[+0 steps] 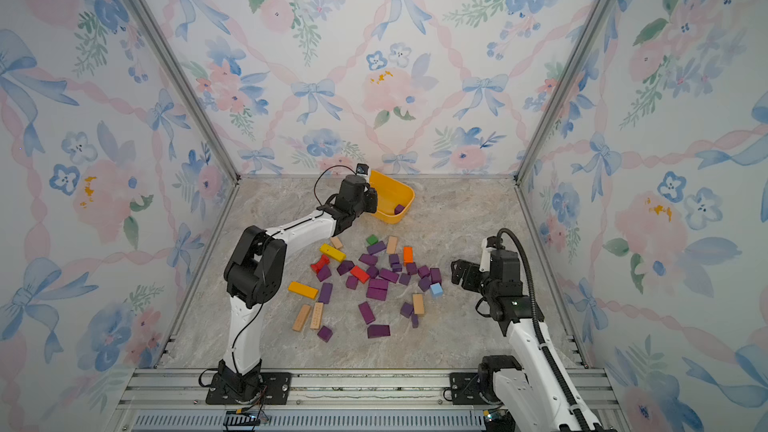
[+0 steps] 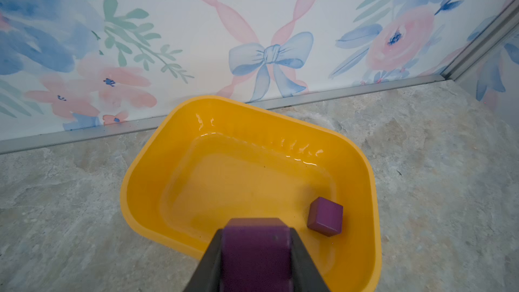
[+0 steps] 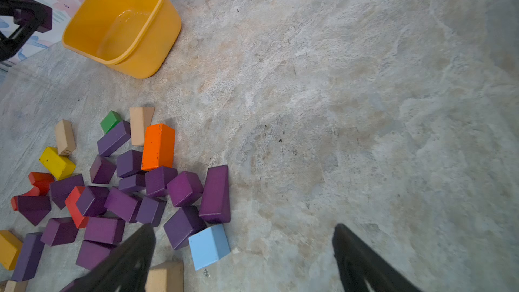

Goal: Pick purple bricks into the storage bin
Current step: Place the building block in the storage box, then pick up the building block from the center of the board.

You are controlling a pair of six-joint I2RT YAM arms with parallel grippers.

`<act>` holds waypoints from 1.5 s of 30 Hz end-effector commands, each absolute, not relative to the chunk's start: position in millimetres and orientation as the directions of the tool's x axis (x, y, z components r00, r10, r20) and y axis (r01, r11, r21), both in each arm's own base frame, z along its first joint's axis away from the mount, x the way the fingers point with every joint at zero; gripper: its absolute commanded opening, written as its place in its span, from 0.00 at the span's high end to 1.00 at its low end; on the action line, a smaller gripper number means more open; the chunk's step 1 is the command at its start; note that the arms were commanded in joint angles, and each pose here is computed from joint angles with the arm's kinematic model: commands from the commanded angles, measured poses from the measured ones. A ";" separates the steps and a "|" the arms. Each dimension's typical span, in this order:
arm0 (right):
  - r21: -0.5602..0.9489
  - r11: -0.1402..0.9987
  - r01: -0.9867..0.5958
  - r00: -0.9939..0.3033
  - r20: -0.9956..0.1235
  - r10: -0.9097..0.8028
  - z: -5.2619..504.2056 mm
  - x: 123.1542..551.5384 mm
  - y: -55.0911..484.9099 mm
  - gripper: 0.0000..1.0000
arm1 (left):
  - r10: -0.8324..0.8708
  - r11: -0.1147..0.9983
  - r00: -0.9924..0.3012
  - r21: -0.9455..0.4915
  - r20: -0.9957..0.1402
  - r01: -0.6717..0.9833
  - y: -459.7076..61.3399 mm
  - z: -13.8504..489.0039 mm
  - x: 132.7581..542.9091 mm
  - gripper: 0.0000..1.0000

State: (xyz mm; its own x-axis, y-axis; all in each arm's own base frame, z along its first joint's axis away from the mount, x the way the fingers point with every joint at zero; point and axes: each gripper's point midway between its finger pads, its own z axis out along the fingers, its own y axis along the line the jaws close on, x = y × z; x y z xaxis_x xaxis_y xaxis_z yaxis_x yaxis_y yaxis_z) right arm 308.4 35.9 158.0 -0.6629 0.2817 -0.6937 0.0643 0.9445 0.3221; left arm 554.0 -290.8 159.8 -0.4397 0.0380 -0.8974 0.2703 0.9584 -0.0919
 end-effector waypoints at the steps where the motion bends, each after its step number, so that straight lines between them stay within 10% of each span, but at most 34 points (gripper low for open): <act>1: 0.346 0.935 0.074 -0.682 -0.667 0.300 149.1 309.0 37.1 0.03 | 0.022 0.952 -0.417 -0.108 -0.909 0.287 -291.7 169.8 569.9 0.63; 4: 0.346 0.935 0.073 -0.680 -0.668 0.301 149.7 308.3 37.0 0.03 | 0.024 0.952 -0.403 -0.103 -0.915 0.289 -293.0 174.8 574.5 0.20; 6: 0.348 0.935 0.075 -0.675 -0.672 0.305 150.5 307.5 36.3 0.03 | 0.025 0.955 -0.390 -0.094 -0.920 0.281 -290.4 180.4 575.4 0.13; 27: 0.397 0.917 -0.031 -0.668 -0.691 0.276 167.9 304.8 56.2 0.03 | -0.038 0.959 -0.287 -0.116 -0.957 0.259 -241.6 227.9 446.7 0.09; 39: 0.160 0.935 -0.316 -0.735 -0.665 -0.135 167.5 255.4 132.2 0.00 | 0.141 0.940 -0.337 0.019 -0.931 0.341 -217.8 159.8 339.9 0.06; 45: 0.183 0.917 -0.355 -0.794 -0.577 -0.192 150.9 233.1 158.4 0.18 | 0.152 0.876 -0.277 0.000 -0.949 0.482 -218.8 141.9 302.3 0.05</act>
State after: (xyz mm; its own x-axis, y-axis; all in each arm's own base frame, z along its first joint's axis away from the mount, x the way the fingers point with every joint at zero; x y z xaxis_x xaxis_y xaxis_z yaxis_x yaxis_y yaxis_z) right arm 243.3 155.2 157.1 -0.7519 -0.1698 -0.6371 -0.3698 0.9086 0.1943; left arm 314.1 -210.0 131.2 -0.3565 0.1690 -0.9189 0.3996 0.9166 0.0136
